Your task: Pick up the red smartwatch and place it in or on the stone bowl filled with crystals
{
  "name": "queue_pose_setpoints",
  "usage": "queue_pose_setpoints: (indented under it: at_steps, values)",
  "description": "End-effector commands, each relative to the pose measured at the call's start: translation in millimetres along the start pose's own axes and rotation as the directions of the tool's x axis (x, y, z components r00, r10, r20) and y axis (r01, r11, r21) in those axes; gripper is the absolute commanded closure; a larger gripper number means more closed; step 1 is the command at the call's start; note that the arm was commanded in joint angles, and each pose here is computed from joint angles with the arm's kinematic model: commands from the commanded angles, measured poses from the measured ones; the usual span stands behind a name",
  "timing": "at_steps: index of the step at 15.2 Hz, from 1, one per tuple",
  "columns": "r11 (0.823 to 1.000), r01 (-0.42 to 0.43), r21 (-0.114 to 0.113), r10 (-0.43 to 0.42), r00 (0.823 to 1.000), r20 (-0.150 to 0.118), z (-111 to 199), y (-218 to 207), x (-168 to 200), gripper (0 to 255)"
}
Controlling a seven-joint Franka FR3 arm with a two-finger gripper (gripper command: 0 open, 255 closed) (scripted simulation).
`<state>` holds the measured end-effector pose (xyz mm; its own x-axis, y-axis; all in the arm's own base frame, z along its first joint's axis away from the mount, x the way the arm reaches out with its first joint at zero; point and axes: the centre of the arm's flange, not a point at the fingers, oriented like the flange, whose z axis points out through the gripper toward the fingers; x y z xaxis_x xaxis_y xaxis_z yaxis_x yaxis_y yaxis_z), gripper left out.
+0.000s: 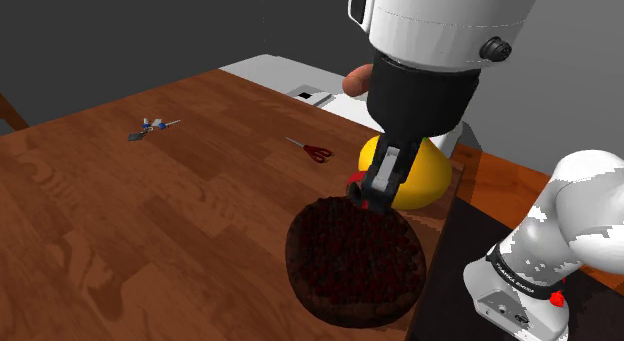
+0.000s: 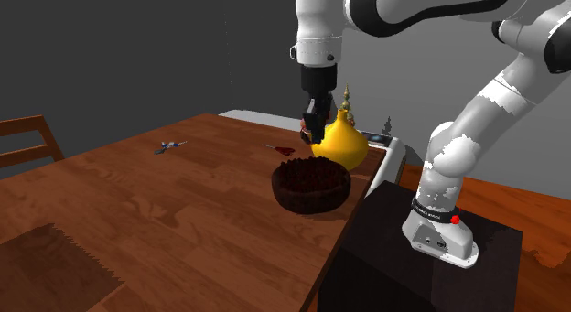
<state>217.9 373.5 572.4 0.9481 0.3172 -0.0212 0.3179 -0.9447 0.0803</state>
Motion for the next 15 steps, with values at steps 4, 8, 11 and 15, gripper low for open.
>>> queue_pose_setpoints:
  at_steps: [4,8,11,15]
  values:
    - [1.0,-0.001,0.001,0.001,1.0,0.0,26,-2,-4,255]
    - [1.0,-0.001,0.001,0.001,1.0,0.0,47,-4,-4,255]
    - [1.0,-0.001,0.001,0.001,1.0,0.0,62,-5,-3,255]
    - [1.0,-0.001,0.001,0.001,1.0,0.0,65,-6,-3,255]
